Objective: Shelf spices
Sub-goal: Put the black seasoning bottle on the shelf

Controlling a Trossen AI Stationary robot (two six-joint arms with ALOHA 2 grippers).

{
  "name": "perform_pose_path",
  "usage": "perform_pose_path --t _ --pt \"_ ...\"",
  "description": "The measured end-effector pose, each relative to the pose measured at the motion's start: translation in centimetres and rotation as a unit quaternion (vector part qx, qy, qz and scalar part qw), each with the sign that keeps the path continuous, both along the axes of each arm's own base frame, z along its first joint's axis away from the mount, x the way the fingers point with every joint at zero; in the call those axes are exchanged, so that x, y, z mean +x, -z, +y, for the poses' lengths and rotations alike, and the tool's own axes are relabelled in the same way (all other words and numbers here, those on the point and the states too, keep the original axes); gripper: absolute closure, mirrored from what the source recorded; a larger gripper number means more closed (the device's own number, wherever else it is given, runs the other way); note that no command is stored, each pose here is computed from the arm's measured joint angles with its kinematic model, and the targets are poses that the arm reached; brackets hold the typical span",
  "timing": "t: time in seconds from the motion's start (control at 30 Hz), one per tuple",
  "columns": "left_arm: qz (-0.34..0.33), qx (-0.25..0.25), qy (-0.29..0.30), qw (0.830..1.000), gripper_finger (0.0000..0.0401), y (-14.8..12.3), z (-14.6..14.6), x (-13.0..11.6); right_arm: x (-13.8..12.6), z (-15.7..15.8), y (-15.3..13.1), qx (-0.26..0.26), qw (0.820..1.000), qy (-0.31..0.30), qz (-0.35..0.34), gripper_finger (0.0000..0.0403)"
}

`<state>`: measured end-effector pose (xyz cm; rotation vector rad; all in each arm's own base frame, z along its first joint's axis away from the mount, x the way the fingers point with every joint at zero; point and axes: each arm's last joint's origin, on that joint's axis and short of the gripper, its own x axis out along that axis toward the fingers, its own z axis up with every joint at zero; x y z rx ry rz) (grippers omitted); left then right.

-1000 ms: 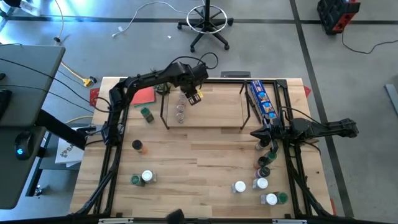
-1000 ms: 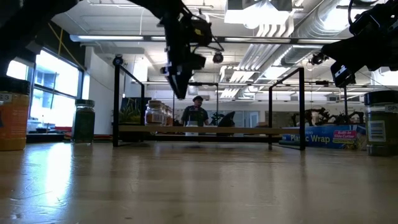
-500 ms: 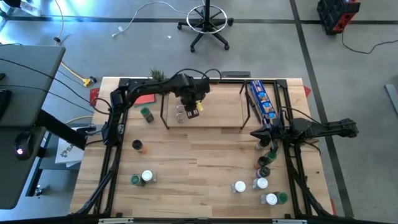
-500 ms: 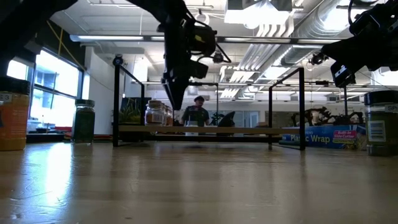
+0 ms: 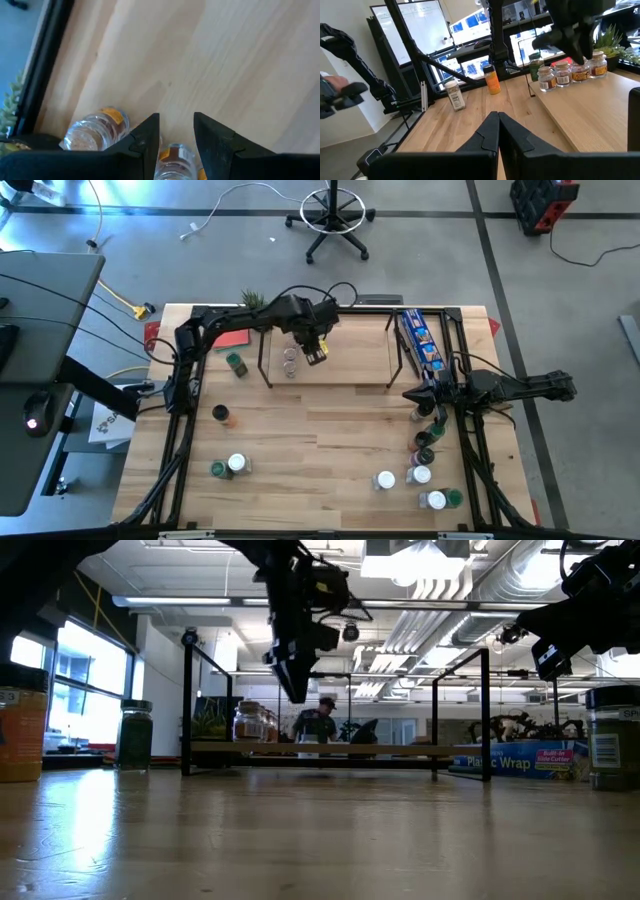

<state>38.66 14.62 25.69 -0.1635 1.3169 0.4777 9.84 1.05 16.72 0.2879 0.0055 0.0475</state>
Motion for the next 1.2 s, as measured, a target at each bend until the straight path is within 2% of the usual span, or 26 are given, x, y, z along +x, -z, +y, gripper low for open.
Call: perform_pose_path --t 0.17,0.3,0.43,0.63,0.83,0.87,0.93,1.03,1.13,1.2 --pt "-0.076 0.016 -0.013 0.997 0.0286 -3.4 -1.7 0.4 0.0 0.0 0.0 0.000 1.000 0.000 0.000 0.0402" --pt "-0.173 0.025 -0.027 0.984 0.0286 -7.5 -4.1 -0.1 0.0 0.0 0.0 0.000 1.000 0.000 0.000 0.0402" --pt "-0.287 0.040 -0.033 0.957 0.0286 -12.2 -6.9 -1.4 0.0 0.0 0.0 0.000 1.000 0.000 0.000 0.0402" --pt "-0.425 0.047 -0.070 0.901 0.0286 -18.0 -10.7 -4.5 0.0 0.0 0.0 0.000 1.000 0.000 0.000 0.0402" --pt "-0.495 0.057 -0.140 0.856 0.0286 -21.5 -13.8 -8.4 0.0 0.0 -0.1 0.004 1.000 0.000 -0.004 0.0402" --pt "-0.500 0.057 -0.145 0.852 0.0286 -21.8 -14.3 -8.9 0.0 0.0 -0.3 0.024 1.000 0.000 -0.012 0.0402" --pt "-0.502 0.045 -0.150 0.851 0.0286 -22.1 -15.4 -10.0 -0.1 0.0 -1.1 0.111 0.992 -0.005 -0.054 0.0402" --pt "-0.484 0.015 -0.172 0.858 0.0286 -22.0 -17.0 -11.8 -0.4 -0.2 -2.7 0.226 0.965 -0.009 -0.129 0.0402" --pt "-0.444 -0.011 -0.207 0.872 0.0286 -21.1 -18.5 -13.5 -0.8 -0.5 -3.9 0.281 0.939 0.008 -0.197 0.0402" --pt "-0.404 -0.018 -0.229 0.885 0.0286 -20.2 -19.3 -14.6 -1.0 -0.5 -5.0 0.289 0.934 0.007 -0.210 0.0402"
